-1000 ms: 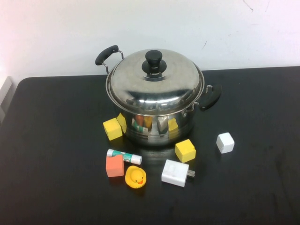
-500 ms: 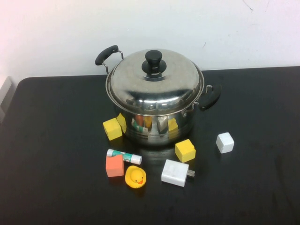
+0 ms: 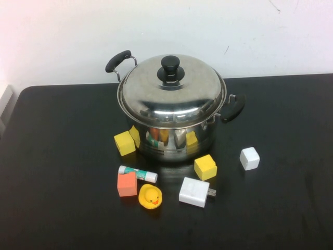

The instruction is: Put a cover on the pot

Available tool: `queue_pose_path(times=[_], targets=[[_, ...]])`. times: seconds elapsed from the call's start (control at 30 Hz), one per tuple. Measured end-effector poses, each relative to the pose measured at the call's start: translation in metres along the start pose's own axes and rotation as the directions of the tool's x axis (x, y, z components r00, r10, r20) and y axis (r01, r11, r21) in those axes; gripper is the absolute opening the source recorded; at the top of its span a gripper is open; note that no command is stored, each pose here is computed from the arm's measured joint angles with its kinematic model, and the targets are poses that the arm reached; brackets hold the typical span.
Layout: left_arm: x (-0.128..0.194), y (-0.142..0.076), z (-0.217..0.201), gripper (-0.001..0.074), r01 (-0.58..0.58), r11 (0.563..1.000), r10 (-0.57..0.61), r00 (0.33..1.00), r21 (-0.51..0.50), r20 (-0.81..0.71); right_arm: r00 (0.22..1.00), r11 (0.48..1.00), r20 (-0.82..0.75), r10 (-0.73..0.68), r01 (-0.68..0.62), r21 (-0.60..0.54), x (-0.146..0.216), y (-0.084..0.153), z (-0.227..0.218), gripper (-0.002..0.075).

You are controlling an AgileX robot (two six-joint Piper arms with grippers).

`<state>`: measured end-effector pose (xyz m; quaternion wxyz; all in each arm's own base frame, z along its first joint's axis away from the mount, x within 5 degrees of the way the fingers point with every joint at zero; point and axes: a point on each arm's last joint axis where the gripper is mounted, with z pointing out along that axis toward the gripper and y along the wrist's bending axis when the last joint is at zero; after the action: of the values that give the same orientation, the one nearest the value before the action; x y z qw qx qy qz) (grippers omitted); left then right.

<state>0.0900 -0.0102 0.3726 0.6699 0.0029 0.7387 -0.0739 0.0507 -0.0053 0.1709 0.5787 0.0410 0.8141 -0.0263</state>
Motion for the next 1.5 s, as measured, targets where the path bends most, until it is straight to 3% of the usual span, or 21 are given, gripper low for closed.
queue_pose_path(times=[0.37, 0.6, 0.7, 0.83, 0.97, 1.2, 1.5], targets=[[0.006, 0.005, -0.006, 0.0000, 0.001, 1.000, -0.001, 1.000, -0.020, -0.016, 1.000, 1.000, 0.000, 0.000, 0.000, 0.000, 0.000, 0.000, 0.000, -0.0002], [0.000, 0.014, -0.032, 0.0000, 0.042, 0.999, -0.041, 0.995, -0.010, 0.086, 1.000, 1.000, 0.000, 0.000, 0.000, 0.000, 0.000, 0.000, 0.000, -0.0002], [-0.003, 0.026, -0.062, 0.0000, 0.098, 0.995, -0.089, 0.974, -0.035, 0.206, 1.000, 1.000, 0.000, 0.000, 0.000, 0.000, 0.000, 0.000, 0.000, -0.0002], [0.001, 0.039, -0.106, 0.0000, 0.272, 0.962, -0.253, 0.895, 0.001, 0.368, 1.000, 1.000, 0.000, 0.000, 0.000, 0.000, 0.000, 0.000, 0.000, -0.0002], [0.011, 0.043, -0.121, 0.0000, 0.380, 0.925, -0.347, 0.859, -0.014, 0.375, 1.000, 1.000, 0.000, 0.000, 0.000, 0.000, 0.000, 0.000, 0.000, -0.0002], [0.048, 0.030, -0.086, 0.0000, 0.387, 0.921, -0.359, 0.881, -0.033, 0.309, 1.000, 1.000, 0.000, 0.000, 0.000, 0.000, 0.000, 0.000, 0.000, -0.0002], [0.136, 0.008, -0.029, 0.0000, 0.256, 0.946, -0.302, 0.921, 0.200, 0.245, 1.000, 1.000, 0.000, 0.000, 0.000, 0.000, 0.000, 0.000, 0.000, -0.0002]])
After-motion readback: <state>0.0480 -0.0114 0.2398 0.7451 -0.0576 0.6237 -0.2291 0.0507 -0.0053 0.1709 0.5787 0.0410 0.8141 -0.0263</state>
